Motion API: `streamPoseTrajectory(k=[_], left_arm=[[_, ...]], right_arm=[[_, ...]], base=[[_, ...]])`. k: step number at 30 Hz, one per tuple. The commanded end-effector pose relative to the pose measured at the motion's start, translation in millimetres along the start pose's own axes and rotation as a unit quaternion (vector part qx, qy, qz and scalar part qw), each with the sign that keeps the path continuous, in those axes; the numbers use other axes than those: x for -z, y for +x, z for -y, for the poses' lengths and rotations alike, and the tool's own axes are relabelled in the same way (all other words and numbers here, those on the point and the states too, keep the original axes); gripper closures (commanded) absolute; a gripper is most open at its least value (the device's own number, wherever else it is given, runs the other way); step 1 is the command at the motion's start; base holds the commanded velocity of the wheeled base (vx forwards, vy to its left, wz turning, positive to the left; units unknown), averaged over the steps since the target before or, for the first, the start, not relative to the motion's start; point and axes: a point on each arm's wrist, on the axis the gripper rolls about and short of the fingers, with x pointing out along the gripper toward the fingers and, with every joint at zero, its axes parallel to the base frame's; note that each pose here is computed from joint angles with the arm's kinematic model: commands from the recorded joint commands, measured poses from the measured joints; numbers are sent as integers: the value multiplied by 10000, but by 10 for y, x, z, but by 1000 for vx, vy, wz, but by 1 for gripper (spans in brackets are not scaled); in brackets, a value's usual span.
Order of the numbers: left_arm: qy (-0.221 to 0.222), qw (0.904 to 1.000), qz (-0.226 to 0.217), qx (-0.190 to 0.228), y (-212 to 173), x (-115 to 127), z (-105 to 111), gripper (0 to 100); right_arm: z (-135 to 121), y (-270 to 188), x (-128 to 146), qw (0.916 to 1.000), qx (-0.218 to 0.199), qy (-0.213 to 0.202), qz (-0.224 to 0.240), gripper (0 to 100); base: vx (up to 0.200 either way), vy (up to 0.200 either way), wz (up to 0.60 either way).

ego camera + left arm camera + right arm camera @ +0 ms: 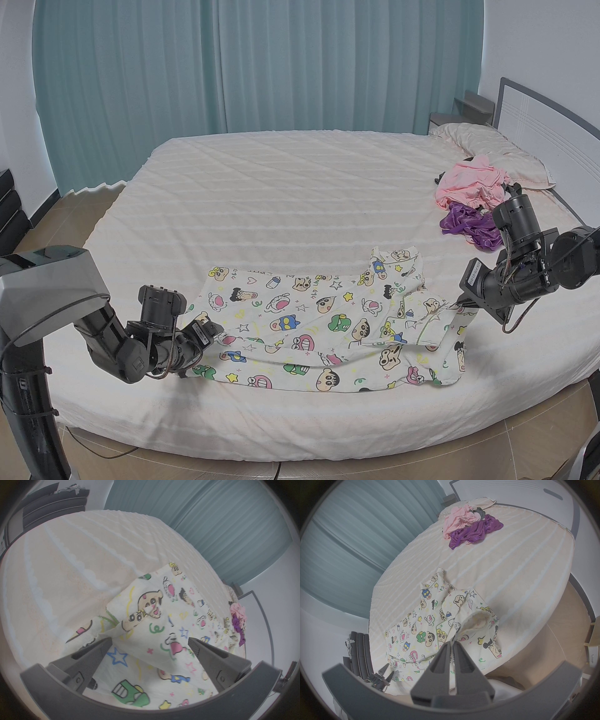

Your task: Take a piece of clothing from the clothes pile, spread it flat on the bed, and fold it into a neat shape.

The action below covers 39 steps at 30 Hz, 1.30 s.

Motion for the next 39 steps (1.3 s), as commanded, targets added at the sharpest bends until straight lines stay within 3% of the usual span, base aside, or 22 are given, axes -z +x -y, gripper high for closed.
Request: streamPoseTrajectory(k=[1,12,20,30,31,39], left_arm=[[-113,9974,372,611,-452,-162,236,0],[-194,9966,472,654,-875,-147,111,0],[-239,9986,210,425,-900,-24,-55,0],[-466,9970,221,581,-899,-28,-57,0],[-471,9970,226,577,-895,-31,-60,0],[-496,9970,184,562,-890,-28,-86,0]], right_arm=[[53,21,68,9998,119,-78,-125,100],[174,47,265,9984,324,-236,-392,100],[311,96,513,9944,651,-437,-703,100],[460,237,853,9848,1087,-782,-1109,100],[460,245,874,9846,1075,-801,-1119,0],[297,111,755,9921,575,-770,-813,0]], base=[[0,0,0],[0,0,0],[0,0,0],[0,0,0],[0,0,0],[0,0,0]])
